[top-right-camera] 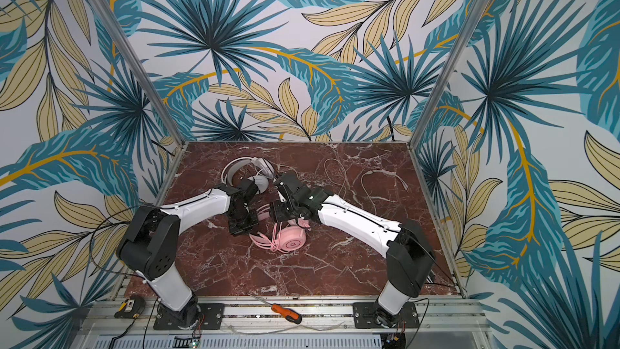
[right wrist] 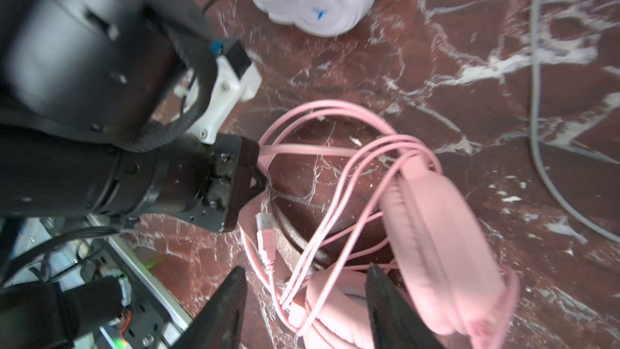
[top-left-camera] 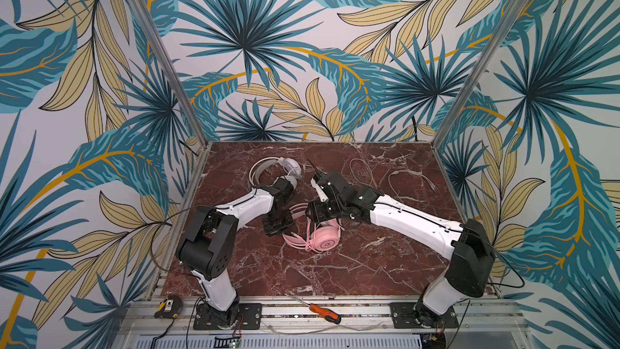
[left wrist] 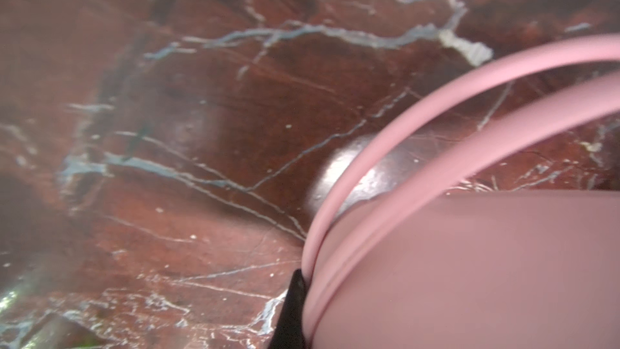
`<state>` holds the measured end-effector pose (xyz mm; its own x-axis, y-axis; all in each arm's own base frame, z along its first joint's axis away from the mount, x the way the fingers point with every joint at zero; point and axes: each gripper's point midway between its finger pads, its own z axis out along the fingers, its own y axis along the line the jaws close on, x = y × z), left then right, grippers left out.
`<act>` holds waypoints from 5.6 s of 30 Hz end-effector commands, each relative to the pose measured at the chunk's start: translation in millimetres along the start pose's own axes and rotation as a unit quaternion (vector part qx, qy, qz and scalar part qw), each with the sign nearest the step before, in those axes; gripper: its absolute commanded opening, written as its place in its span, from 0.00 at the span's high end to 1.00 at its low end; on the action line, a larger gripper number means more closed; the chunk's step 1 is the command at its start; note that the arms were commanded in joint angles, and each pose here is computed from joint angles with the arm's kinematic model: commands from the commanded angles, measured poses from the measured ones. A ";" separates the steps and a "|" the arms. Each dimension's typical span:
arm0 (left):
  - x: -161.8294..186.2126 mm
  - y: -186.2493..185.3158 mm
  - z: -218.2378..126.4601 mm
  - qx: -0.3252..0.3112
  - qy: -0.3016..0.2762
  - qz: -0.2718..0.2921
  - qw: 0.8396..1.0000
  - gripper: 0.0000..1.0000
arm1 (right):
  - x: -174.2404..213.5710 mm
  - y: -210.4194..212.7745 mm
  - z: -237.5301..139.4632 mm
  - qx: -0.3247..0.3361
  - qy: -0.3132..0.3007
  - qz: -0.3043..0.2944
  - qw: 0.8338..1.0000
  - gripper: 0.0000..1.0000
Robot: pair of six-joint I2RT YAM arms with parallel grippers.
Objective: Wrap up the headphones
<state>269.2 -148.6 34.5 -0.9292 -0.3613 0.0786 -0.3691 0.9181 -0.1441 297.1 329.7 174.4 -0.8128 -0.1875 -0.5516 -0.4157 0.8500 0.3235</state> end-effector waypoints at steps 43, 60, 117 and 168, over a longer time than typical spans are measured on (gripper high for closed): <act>-15.1 41.3 2.7 -0.060 0.023 0.048 0.997 0.74 | -2.6 -84.4 -53.1 0.074 -0.065 0.008 0.995 0.00; -22.3 31.9 -2.9 -0.049 0.015 0.038 0.998 0.44 | -0.7 -82.6 -50.0 0.068 -0.059 0.004 0.996 0.00; 46.9 -5.9 -48.5 0.095 0.051 0.138 0.985 1.00 | 41.5 -77.5 -62.9 0.032 -0.011 -0.067 0.997 0.00; 52.2 3.3 -49.5 0.085 0.065 0.142 0.984 1.00 | 39.7 -79.4 -64.3 0.039 -0.014 -0.070 0.997 0.01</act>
<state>215.2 -153.9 85.8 -0.9856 -0.0835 0.1468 -0.1300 0.9302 -0.3434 276.1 227.9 180.3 -0.7317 -0.2860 -0.6187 -0.4922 0.8497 0.1893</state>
